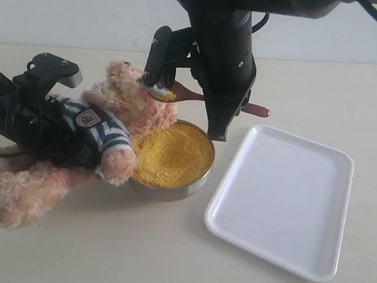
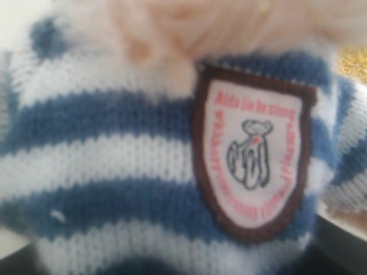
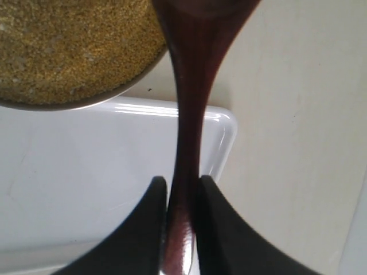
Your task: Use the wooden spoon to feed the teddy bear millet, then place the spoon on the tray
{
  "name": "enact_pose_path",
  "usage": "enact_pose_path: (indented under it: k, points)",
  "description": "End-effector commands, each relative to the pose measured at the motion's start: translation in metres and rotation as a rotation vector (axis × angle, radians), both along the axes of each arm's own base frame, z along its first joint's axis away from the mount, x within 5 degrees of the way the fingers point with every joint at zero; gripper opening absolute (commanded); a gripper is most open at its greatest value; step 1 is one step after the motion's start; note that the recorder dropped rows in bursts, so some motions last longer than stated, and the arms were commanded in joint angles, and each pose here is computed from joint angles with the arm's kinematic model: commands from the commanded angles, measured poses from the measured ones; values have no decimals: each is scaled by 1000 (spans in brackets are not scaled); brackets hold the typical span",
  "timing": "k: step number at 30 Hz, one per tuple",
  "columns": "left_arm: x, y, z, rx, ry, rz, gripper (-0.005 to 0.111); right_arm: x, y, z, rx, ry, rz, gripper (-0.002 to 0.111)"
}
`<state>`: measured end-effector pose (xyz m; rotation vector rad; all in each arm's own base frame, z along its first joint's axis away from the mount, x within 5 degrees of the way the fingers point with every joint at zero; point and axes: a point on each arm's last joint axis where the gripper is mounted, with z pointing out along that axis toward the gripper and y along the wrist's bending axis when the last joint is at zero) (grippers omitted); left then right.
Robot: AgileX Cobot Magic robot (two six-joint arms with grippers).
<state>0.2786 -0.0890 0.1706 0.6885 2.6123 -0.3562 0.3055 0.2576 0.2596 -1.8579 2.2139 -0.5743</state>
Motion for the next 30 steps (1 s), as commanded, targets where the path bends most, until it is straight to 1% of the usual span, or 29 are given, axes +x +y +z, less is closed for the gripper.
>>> enact_pose_path:
  k: [1,30]
  points:
    - [6,-3,6,-7,-18,-5,4,4,2,18,46,-47,-12,0]
    - [6,-3,7,-10,-16,-3,4,4,4,21,71,-53,-39,0]
